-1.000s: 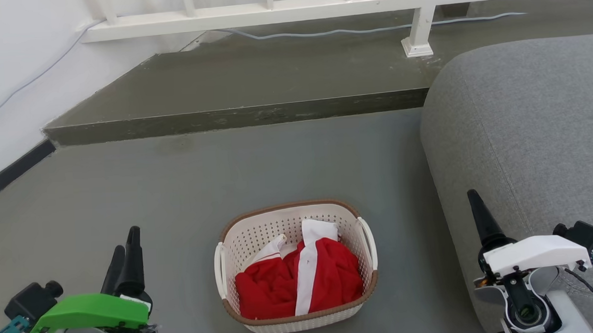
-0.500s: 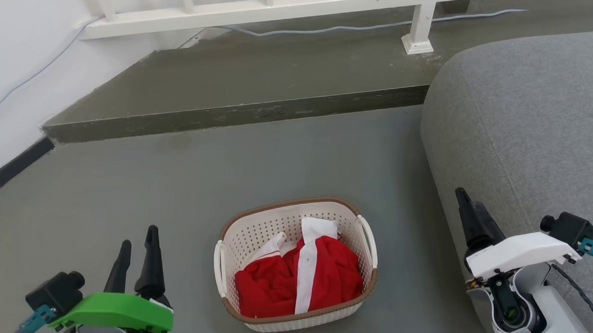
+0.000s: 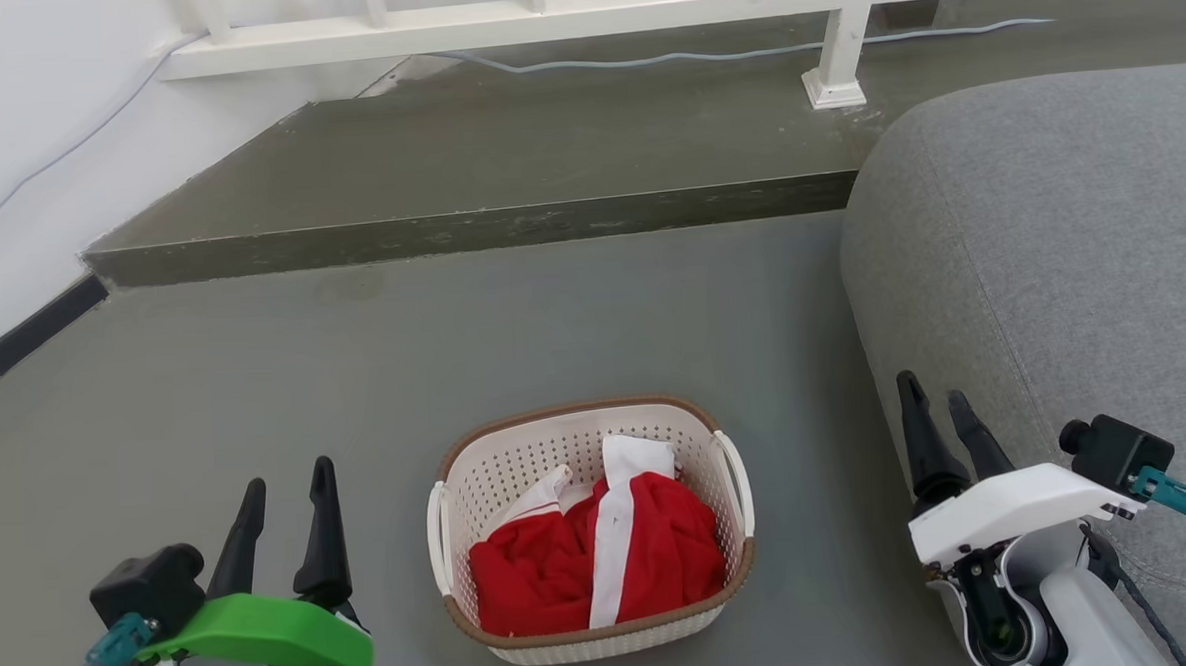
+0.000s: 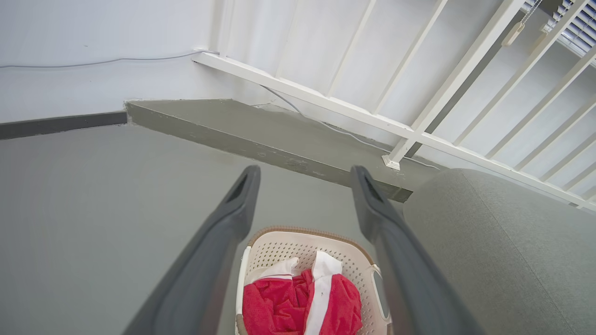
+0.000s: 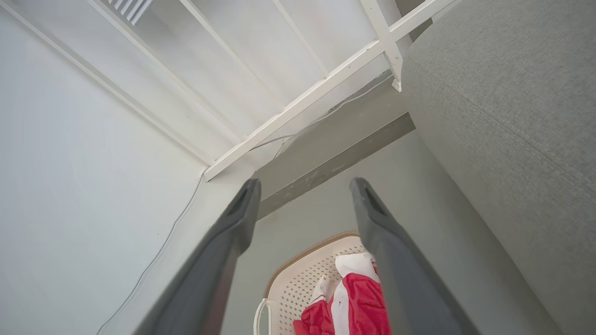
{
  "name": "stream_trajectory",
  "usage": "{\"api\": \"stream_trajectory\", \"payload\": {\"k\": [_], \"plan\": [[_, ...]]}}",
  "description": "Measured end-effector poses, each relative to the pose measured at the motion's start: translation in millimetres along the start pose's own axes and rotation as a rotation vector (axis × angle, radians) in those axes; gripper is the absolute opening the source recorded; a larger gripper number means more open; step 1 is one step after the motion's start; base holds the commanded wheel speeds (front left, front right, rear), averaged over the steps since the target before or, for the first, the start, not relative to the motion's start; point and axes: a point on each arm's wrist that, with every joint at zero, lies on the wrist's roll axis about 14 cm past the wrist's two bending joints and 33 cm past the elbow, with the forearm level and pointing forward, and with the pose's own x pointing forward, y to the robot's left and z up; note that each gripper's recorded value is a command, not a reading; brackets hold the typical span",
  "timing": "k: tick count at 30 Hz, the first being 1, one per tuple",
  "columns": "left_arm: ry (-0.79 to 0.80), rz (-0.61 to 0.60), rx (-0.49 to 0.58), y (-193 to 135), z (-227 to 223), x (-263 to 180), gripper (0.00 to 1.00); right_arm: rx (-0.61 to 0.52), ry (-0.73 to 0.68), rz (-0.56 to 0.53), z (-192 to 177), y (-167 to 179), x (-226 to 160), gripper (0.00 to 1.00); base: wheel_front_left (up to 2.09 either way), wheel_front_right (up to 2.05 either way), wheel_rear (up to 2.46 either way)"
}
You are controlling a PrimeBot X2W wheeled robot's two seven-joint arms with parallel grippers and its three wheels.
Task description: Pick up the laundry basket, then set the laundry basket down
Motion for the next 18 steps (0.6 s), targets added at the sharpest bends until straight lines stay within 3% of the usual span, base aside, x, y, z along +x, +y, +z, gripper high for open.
{"api": "stream_trajectory", "payload": {"k": [18], "plan": [[-0.069,-0.036,0.213,-14,8,-8,1.0,-0.229,-0.077,0.054,10,20,-3,1.0,0.0,0.0,0.0]]}}
